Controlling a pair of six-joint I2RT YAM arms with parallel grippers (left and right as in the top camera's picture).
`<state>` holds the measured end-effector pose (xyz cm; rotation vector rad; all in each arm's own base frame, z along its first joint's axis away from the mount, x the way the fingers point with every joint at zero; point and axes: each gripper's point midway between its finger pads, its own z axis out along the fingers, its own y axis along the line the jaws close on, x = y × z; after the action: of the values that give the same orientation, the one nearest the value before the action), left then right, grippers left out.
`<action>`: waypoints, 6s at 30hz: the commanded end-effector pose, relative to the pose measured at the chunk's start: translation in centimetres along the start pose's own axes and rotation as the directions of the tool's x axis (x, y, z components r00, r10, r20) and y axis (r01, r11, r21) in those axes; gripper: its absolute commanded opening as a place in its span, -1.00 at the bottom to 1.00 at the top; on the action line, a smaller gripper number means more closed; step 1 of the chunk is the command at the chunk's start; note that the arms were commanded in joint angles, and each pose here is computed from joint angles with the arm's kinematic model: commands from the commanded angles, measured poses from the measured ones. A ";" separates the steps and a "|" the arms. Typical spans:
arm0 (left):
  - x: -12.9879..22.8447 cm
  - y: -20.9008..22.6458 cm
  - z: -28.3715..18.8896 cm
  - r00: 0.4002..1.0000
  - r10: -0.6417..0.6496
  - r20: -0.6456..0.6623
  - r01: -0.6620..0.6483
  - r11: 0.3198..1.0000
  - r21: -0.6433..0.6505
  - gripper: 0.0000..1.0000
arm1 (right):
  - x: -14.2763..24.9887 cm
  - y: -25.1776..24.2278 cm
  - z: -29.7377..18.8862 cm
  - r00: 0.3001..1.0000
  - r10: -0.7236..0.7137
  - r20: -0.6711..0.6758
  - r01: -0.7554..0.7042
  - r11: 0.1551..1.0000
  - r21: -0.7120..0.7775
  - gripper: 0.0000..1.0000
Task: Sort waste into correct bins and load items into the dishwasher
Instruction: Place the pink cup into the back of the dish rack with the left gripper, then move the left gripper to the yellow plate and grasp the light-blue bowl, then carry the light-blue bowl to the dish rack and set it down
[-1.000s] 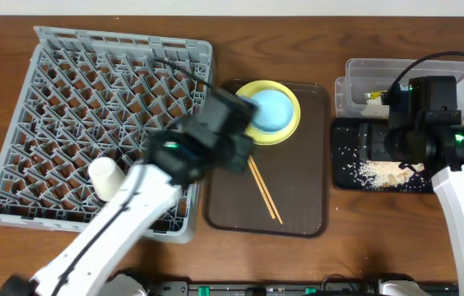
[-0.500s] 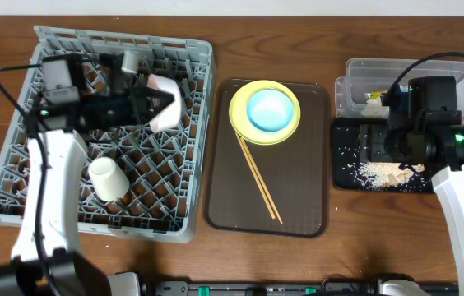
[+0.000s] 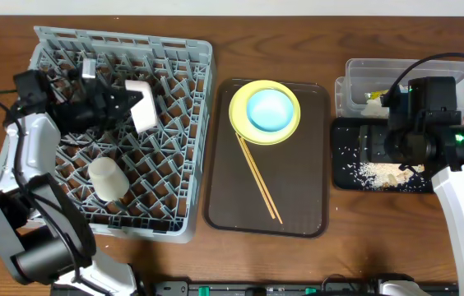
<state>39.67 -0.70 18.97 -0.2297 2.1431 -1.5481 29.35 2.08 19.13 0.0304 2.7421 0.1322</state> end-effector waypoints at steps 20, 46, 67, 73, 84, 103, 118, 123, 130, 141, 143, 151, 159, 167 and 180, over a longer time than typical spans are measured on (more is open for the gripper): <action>-0.8 -1.5 -0.6 0.998 0.053 0.019 -0.055 0.992 0.116 -0.88 | 0.1 -0.1 -0.4 1.000 -0.008 0.003 0.008 1.000 0.000 0.46; 0.4 4.3 -0.1 0.999 -0.044 0.009 0.044 0.992 -0.117 -0.88 | 0.3 -0.1 -0.4 1.000 -0.011 -0.006 0.011 1.000 0.001 0.43; 3.6 7.0 -5.3 0.950 -0.303 0.074 0.310 0.891 -0.331 -0.42 | 0.5 -0.1 -0.4 1.000 -0.014 -0.014 0.015 1.000 0.002 0.44; 2.7 2.9 -6.6 0.983 -0.146 0.115 0.179 0.913 -0.366 -0.17 | 0.5 -0.1 -0.4 1.000 -0.015 -0.013 0.015 1.000 0.002 0.45; 4.1 -5.6 -5.6 0.975 0.214 0.055 -0.155 0.843 -0.515 -0.20 | 0.5 -0.7 -0.4 1.000 -0.020 -0.013 0.020 0.999 0.033 0.44; 9.5 -10.7 15.3 0.639 0.678 -0.365 -0.758 0.472 -0.451 0.50 | 1.0 -4.3 -0.8 0.991 0.130 -0.012 -0.127 0.980 0.155 0.75; 15.6 1.0 27.2 0.585 0.595 -0.552 -0.809 0.474 -0.347 0.50 | 1.1 -4.2 -0.8 0.991 0.130 -0.019 -0.126 0.981 0.150 0.75; 16.4 3.3 27.6 0.587 0.559 -0.586 -0.806 0.476 -0.352 0.36 | 1.2 -4.1 -0.8 0.991 0.130 -0.025 -0.125 0.981 0.146 0.75; 16.9 4.1 27.4 0.587 0.534 -0.608 -0.803 0.478 -0.356 -0.09 | 1.2 -4.1 -0.8 0.991 0.130 -0.024 -0.126 0.981 0.145 0.75; 16.4 3.5 27.8 0.587 0.560 -0.584 -0.805 0.477 -0.352 -0.34 | 1.4 -4.1 -0.8 0.991 0.131 -0.030 -0.125 0.981 0.146 0.74; 16.5 3.6 27.7 0.588 0.556 -0.588 -0.805 0.478 -0.353 -0.35 | 1.4 -4.1 -0.8 0.991 0.131 -0.032 -0.125 0.981 0.146 0.74; 16.7 3.6 27.7 0.583 0.555 -0.593 -0.808 0.471 -0.353 -0.35 | 1.5 -4.1 -0.8 0.991 0.131 -0.034 -0.125 0.981 0.147 0.74; 16.8 4.5 27.5 0.583 0.537 -0.610 -0.808 0.459 -0.369 -0.37 | 1.5 -4.1 -0.8 0.991 0.131 -0.035 -0.125 0.981 0.146 0.74; 16.5 5.0 27.3 0.583 0.533 -0.612 -0.810 0.438 -0.390 -0.51 | 1.6 -4.1 -0.8 0.990 0.132 -0.038 -0.125 0.981 0.147 0.73; 15.7 2.6 27.2 0.582 0.576 -0.574 -0.812 0.442 -0.381 -0.88 | 1.6 -4.1 -0.8 0.990 0.132 -0.039 -0.125 0.981 0.147 0.73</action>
<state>39.12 -28.94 3.90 0.7702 2.4942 -0.3469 27.55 -1.78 18.41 0.2188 2.8104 -0.0333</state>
